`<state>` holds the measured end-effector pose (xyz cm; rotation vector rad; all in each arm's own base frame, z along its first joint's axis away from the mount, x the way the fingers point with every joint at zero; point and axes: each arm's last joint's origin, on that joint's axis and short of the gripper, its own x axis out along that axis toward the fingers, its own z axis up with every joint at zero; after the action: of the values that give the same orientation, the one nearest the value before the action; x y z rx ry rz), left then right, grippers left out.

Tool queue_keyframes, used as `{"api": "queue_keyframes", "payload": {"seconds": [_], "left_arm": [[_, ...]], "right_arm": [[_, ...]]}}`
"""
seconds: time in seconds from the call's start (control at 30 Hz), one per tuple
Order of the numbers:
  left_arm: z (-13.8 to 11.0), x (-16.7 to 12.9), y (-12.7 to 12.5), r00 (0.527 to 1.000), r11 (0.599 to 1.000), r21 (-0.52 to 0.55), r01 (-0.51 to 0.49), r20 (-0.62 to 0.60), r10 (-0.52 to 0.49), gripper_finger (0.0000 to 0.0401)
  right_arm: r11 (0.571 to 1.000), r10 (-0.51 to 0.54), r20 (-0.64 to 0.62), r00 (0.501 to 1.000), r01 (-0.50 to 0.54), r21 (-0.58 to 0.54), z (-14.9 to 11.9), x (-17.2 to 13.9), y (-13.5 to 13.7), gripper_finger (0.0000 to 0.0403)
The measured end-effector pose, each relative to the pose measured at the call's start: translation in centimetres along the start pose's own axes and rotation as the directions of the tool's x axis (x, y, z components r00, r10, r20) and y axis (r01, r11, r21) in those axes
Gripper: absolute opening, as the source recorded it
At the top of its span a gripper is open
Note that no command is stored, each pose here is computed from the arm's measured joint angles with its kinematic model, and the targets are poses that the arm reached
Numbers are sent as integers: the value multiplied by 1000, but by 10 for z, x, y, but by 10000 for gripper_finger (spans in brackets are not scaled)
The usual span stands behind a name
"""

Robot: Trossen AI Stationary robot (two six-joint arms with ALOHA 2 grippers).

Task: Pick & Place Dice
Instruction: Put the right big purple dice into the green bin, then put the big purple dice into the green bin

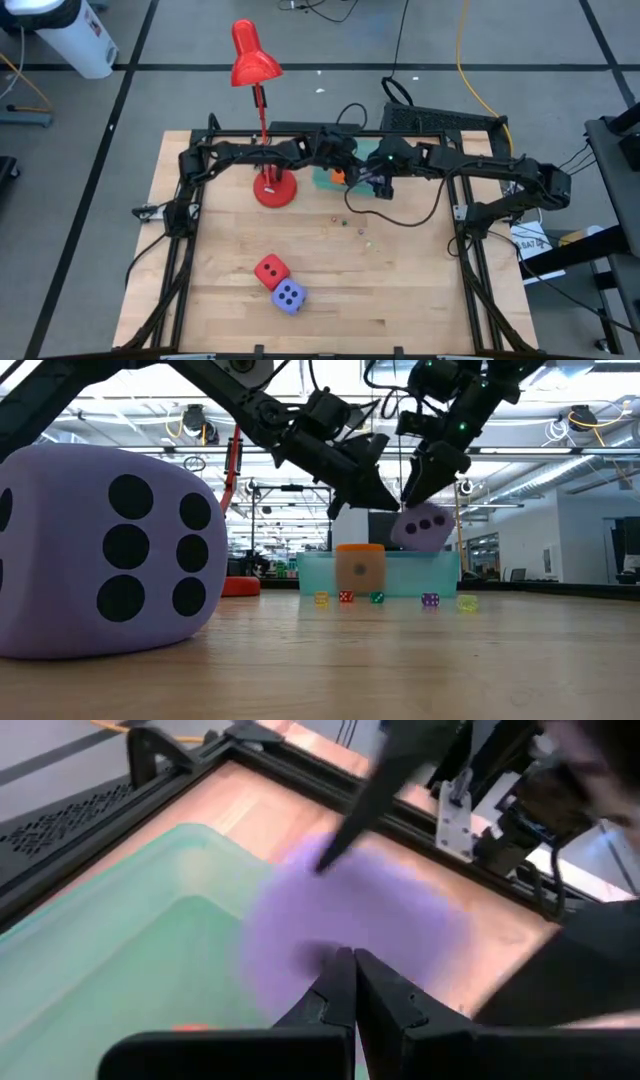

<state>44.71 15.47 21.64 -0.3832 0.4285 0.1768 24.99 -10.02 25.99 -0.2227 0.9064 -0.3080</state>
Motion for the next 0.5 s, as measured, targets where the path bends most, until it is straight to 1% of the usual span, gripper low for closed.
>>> {"api": "queue_keyframes", "payload": {"seconds": [0.13,0.27,0.33,0.43,0.5], "left_arm": [[6,-6,-11,1000,999,53,7,22,-8,5],[17,-17,-26,998,995,104,-6,65,0,3],[22,-25,-32,998,992,129,-4,65,-5,5],[35,-47,-44,997,981,190,-27,76,13,3],[46,-70,-56,995,969,242,-52,92,31,3]], "right_arm": [[1000,-11,-38,999,11,17,-6,1,-7,393],[999,-33,-41,999,34,40,-8,2,-15,393],[998,-39,-44,998,41,54,-9,2,-17,393],[996,-40,-35,999,43,81,-9,0,-17,393],[994,-41,-26,999,43,101,-8,-4,-17,393]]}}
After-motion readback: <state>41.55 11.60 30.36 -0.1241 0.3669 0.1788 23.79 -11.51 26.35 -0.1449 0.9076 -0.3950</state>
